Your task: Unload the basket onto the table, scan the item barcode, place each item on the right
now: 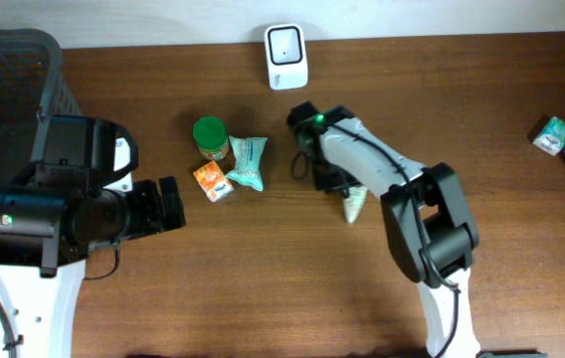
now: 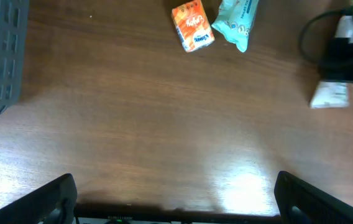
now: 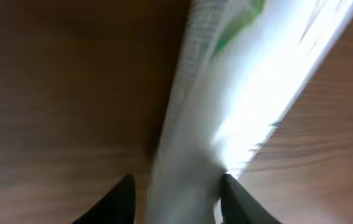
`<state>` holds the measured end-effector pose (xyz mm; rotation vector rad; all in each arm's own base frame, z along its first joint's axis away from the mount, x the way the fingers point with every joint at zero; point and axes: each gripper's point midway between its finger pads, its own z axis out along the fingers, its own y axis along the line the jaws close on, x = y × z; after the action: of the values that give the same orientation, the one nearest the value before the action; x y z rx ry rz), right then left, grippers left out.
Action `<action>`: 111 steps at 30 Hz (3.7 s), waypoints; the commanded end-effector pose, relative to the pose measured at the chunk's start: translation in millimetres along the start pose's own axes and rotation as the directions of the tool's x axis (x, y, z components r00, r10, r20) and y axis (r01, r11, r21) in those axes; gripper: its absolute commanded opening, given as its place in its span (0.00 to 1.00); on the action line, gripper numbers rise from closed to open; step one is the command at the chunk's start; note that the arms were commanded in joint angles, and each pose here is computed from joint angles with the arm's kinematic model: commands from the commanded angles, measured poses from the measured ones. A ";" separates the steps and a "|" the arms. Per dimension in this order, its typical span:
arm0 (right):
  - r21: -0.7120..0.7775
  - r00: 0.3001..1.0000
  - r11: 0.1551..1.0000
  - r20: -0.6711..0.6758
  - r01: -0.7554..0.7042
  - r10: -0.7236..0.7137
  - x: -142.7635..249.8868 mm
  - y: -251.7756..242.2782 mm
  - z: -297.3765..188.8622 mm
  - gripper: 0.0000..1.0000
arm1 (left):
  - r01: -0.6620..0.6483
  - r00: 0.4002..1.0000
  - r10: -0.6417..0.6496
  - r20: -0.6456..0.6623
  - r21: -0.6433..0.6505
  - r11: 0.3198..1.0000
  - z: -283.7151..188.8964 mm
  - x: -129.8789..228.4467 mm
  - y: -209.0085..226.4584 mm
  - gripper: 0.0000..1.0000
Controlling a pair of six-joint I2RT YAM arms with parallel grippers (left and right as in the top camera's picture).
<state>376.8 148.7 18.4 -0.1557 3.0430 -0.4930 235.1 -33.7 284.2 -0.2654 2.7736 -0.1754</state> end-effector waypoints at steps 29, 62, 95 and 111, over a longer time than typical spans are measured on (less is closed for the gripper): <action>-0.582 0.977 0.811 -0.126 0.069 -0.174 -20.9 9.4 -16.0 0.84 | -0.008 1.000 0.008 0.016 -0.003 1.000 -3.4 -0.6 1.3 0.99; -0.650 0.977 0.740 0.211 0.174 -0.045 -102.0 65.4 -86.9 0.04 | -0.008 1.000 0.008 0.016 -0.003 1.000 -3.4 -0.5 1.3 0.99; -0.644 0.736 0.753 0.575 0.137 0.357 -251.2 16.7 -118.0 0.04 | -0.008 1.000 0.008 0.016 -0.003 1.000 -3.4 -0.6 1.3 0.99; -0.837 0.807 0.538 0.384 0.099 0.448 -239.3 49.4 -134.7 0.04 | -0.008 1.000 0.008 0.016 -0.003 1.000 -3.4 -0.5 1.3 0.99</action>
<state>599.8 253.0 118.3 0.0145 2.3907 0.8486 235.1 -33.7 284.2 -0.2654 2.7736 -0.1754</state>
